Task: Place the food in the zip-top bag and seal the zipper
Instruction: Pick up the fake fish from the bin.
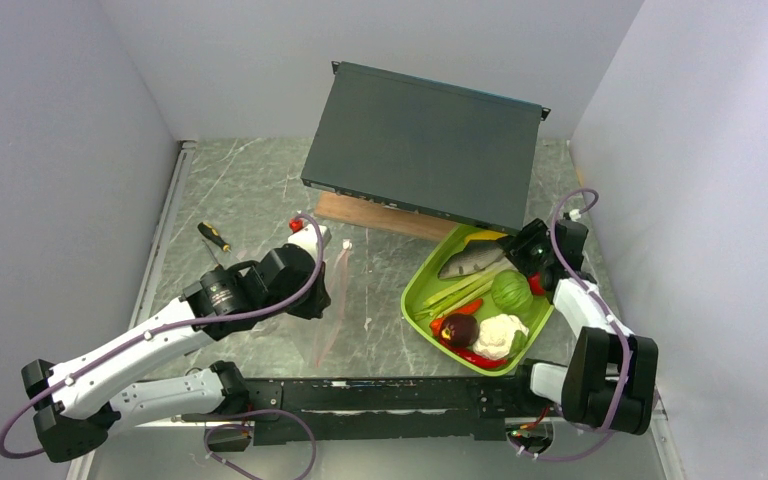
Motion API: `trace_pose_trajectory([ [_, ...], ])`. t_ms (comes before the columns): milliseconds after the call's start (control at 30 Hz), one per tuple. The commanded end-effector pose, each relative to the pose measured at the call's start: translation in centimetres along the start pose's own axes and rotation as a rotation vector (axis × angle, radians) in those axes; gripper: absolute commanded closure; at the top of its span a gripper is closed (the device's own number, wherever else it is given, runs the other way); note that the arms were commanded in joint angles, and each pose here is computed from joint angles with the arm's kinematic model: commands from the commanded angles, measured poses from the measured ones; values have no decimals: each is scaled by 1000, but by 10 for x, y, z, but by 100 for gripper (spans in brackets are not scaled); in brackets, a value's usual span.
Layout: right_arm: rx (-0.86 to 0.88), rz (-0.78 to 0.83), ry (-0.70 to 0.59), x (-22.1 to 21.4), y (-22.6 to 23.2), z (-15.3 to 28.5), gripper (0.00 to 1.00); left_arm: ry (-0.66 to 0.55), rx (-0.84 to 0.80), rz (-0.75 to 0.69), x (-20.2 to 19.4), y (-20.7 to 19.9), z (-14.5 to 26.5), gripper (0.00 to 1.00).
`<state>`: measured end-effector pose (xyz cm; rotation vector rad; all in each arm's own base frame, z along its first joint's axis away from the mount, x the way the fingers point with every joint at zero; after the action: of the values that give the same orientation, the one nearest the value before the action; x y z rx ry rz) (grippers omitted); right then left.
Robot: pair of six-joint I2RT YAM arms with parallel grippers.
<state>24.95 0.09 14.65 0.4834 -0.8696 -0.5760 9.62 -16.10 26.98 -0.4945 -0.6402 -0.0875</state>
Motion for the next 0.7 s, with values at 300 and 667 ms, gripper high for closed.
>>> trace_pose_trajectory([
  [300,61,69,-21,12,6,-5,100,-62,-58,59,12,-11,10,100],
  [667,-255,36,-124,20,14,67,100,-97,-36,152,16,-11,15,100],
])
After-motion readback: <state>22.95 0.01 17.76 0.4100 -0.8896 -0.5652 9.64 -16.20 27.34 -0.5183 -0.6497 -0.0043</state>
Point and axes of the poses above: each gripper's point midway between its finger pads, its own z axis back along the fingers, its own y axis along the line the jaws close on, x = y × z, the point moved 10 cm from there along z, back along the fingers, and after that the axes turned 9 degrees about z, right-handed, at the moved point
